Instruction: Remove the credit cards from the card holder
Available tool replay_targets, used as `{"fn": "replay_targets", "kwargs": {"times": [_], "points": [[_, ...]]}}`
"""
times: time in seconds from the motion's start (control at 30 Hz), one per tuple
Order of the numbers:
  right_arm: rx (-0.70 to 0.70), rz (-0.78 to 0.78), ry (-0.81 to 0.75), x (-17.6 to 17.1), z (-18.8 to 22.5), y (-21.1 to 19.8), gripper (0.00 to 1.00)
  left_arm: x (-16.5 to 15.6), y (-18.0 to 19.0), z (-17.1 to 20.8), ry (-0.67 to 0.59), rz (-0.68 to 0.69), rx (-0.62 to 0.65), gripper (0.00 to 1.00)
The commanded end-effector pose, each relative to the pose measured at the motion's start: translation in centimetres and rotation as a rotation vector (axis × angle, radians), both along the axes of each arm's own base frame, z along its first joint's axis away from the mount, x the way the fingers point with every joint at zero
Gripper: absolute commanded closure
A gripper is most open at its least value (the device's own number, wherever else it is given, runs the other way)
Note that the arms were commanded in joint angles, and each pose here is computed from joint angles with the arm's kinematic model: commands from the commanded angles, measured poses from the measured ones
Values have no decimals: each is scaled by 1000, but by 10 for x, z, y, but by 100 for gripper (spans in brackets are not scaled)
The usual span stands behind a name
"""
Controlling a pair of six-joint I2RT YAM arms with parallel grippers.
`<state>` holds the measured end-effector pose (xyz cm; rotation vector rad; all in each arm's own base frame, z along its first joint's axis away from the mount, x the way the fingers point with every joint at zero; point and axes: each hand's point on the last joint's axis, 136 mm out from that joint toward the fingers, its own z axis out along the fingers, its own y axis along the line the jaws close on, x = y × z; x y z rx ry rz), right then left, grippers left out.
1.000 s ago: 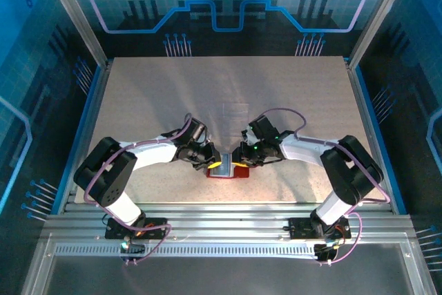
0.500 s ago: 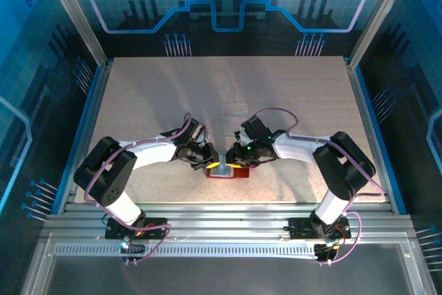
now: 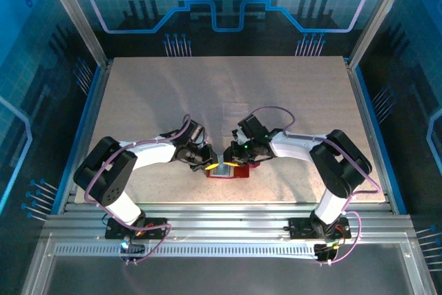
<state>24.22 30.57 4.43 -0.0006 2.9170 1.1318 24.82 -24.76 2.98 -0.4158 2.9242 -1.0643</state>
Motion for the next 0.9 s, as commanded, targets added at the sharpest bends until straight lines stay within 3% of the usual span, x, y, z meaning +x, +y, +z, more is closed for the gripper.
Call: {"fn": "replay_targets", "kwargs": {"times": [0.0,0.87], "points": [[-18,12,11,-1,-7,4,82,-4,4,-6,19,0,6,89],[-102,9,14,-3,-19,-8,77,-4,4,-8,29,5,6,89]]}}
